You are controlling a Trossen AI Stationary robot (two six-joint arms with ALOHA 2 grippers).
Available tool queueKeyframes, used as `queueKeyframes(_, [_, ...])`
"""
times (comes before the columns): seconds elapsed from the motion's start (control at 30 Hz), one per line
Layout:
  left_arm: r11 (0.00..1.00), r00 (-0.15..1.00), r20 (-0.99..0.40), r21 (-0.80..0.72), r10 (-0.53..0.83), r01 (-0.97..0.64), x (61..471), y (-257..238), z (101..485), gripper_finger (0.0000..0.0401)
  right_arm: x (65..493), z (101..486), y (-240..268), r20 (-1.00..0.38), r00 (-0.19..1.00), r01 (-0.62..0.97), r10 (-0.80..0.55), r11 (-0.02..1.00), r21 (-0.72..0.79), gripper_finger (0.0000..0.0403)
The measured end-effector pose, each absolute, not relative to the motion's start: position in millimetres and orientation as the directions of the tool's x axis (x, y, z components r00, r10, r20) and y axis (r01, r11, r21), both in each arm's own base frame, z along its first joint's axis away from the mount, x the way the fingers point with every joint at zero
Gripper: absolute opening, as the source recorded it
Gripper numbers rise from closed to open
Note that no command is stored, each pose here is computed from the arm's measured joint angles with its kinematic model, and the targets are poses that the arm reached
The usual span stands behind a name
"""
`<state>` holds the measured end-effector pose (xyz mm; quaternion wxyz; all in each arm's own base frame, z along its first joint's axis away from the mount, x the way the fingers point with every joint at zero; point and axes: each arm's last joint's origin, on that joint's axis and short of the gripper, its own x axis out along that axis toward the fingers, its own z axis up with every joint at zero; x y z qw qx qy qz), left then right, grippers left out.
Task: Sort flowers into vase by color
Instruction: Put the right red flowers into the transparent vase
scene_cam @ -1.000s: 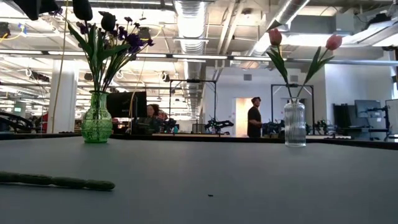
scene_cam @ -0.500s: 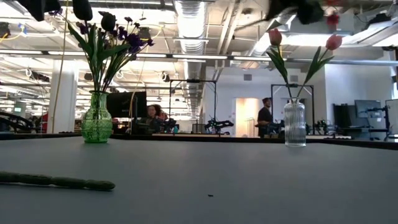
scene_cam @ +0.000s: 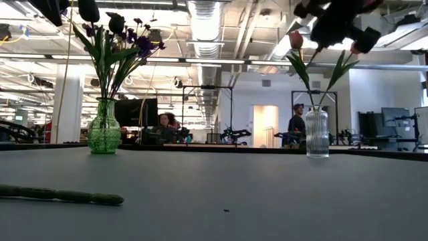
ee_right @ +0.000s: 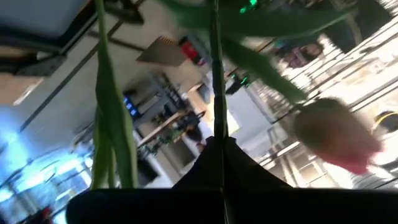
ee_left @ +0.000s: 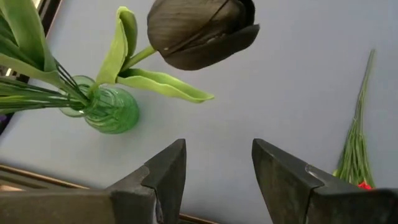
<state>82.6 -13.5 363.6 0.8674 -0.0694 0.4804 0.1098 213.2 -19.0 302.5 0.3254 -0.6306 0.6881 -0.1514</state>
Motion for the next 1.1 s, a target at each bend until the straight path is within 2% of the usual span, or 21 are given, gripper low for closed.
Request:
queueKeyframes(0.2, [0.971,0.531,-0.839,-0.009,0.122,-0.238,84,-14,365,0.0171,212,286,-35,-0.252,-0.078,-0.828,-0.965,0.204,-0.523,0.0014])
queueKeyframes(0.63, [0.968,0.540,-0.826,0.028,0.162,-0.248,85,-13,365,0.0171,212,281,-37,-0.281,-0.090,-0.860,-0.956,0.217,-0.462,0.0014])
queueKeyframes(0.87, [0.969,0.540,-0.826,0.033,0.164,-0.244,85,-13,365,0.0171,210,264,-40,-0.278,-0.104,-0.911,-0.955,0.204,-0.359,0.0014])
queueKeyframes(1.1, [0.969,0.547,-0.822,0.029,0.162,-0.244,85,-13,366,0.0171,209,261,-50,-0.251,-0.137,-0.899,-0.958,0.227,-0.374,0.0014])
